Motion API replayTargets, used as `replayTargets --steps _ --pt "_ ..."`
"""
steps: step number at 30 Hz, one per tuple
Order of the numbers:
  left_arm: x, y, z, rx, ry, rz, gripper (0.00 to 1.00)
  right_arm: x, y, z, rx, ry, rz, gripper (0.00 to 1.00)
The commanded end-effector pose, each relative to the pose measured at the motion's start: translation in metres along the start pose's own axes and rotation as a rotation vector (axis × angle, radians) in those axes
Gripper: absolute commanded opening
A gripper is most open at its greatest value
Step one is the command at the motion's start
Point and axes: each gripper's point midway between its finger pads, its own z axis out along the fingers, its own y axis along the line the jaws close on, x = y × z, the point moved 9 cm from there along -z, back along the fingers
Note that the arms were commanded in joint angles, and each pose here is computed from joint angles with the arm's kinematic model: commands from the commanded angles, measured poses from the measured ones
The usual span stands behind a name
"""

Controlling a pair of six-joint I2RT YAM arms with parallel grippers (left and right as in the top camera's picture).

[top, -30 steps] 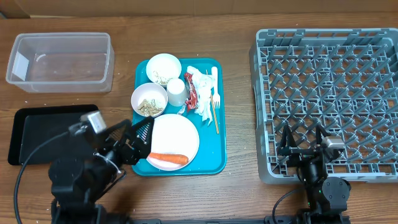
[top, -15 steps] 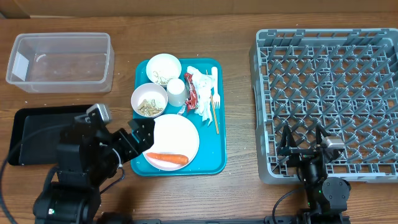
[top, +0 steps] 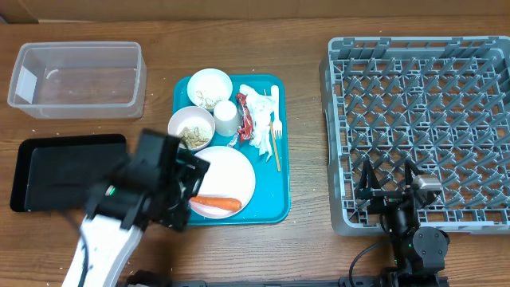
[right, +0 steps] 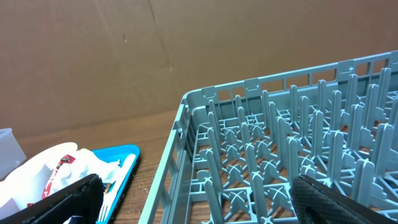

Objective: Sort waste into correct bins and load items into the dishwasher rack
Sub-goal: 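Move the left gripper over the white plate toward the carrot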

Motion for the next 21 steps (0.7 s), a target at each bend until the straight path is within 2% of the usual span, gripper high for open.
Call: replayTargets --steps 1,3,10,17,21 --pt "0.009 -0.018 0.033 -0.108 0.161 -0.140 1.00 0.002 -0.001 0.000 0.005 -0.006 -0.004 1.00" --pt "0.012 -0.022 0.054 -0.184 0.217 -0.154 1.00 0.002 -0.001 0.000 0.005 -0.006 -0.004 1.00" --pt "0.001 -0.021 0.100 -0.364 0.165 -0.145 1.00 0.002 -0.001 0.000 0.005 -0.006 -0.004 1.00" --pt "-0.011 -0.022 0.124 -0.402 0.087 -0.024 1.00 0.002 -0.001 0.000 0.005 -0.006 -0.004 1.00" --pt "-0.013 -0.025 0.135 -0.398 0.095 0.051 1.00 0.002 -0.001 0.000 0.005 -0.006 -0.004 1.00"
